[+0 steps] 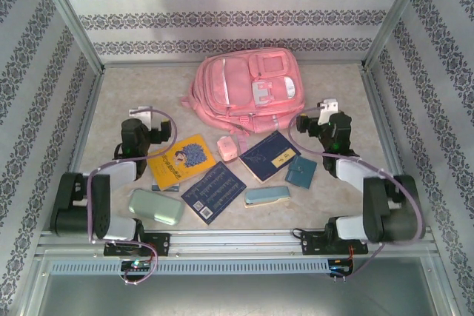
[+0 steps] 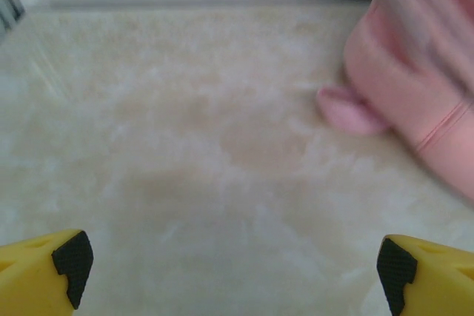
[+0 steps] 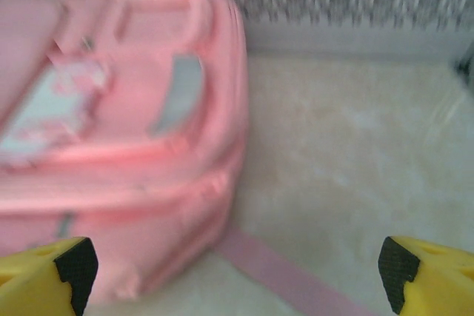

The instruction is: Pack the student bag

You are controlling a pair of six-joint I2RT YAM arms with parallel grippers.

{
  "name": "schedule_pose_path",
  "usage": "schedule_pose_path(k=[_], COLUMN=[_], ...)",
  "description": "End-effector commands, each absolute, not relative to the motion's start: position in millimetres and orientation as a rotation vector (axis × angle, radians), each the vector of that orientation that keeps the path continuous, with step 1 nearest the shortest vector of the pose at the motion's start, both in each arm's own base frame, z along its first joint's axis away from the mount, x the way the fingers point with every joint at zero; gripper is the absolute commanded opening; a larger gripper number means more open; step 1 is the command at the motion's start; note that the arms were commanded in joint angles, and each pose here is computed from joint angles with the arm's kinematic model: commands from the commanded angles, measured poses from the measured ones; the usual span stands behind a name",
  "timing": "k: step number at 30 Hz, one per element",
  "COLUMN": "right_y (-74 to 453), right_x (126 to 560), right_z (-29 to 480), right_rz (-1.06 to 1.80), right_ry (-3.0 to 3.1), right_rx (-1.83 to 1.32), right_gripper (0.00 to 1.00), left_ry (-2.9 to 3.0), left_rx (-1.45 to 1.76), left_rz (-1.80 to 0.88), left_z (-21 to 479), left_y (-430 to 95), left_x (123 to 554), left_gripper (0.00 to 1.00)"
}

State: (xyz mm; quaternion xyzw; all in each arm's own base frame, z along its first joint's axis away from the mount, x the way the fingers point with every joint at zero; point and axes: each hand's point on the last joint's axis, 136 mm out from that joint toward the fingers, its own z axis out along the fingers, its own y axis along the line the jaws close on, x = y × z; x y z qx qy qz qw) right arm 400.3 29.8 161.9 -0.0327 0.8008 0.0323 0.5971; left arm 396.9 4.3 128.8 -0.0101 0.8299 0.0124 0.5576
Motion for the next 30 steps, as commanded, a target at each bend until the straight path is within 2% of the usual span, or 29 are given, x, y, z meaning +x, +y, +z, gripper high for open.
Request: schedule_pose_path(k=[1,3,6,11,12,14,17,18,21,25,29,30], right_y=[39,62,109,173,180,182,148,143,142,144,131,130], right_x=[402,404,395,349,339,326,303,301,301,299,293,288], right_z=[225,262,311,363,369,378,370,371,361,325,288,279], right_rz=[0.041,0.077,0.186,0.286,0.270,0.258,0.276,0.308,0.657,0.753,0.710,0.704], right_ry=[1.726,1.715,1.759,1.771,1.768,1.807,2.055,2.057,2.040,2.221,2.345,2.381], right_rx=[-0.063,-0.112,-0.204,-0.413,-0.447,-0.457,-0.247,-0.201,-0.054,0.094,0.247,0.250], right_gripper=[0.98,0.98,0.98,0.98,0.98,0.98,0.98,0.98,0.98,0.98,0.98,0.95], left_ry=[1.959,1.971,2.027,2.007,2.012,2.111,2.138,2.133,2.165,2.325,2.456,2.468], left_rx=[0.010,-0.004,0.090,0.188,0.159,-0.127,-0.208,-0.225,-0.261,-0.284,-0.351,-0.357], left_rz=[0.012,-0.038,-0.302,-0.285,-0.281,-0.236,-0.164,-0.198,-0.291,-0.319,-0.377,-0.391], left_z=[163,189,232,292,305,318,333,333,319,273,215,205], left_y=[-15,-30,-81,-134,-137,-112,-102,-106,-117,-123,-116,-116], left_x=[394,392,380,363,364,367,384,392,421,458,492,500], left_gripper=[0.99,0.99,0.99,0.99,0.99,0.99,0.99,0.99,0.99,0.99,0.99,0.99])
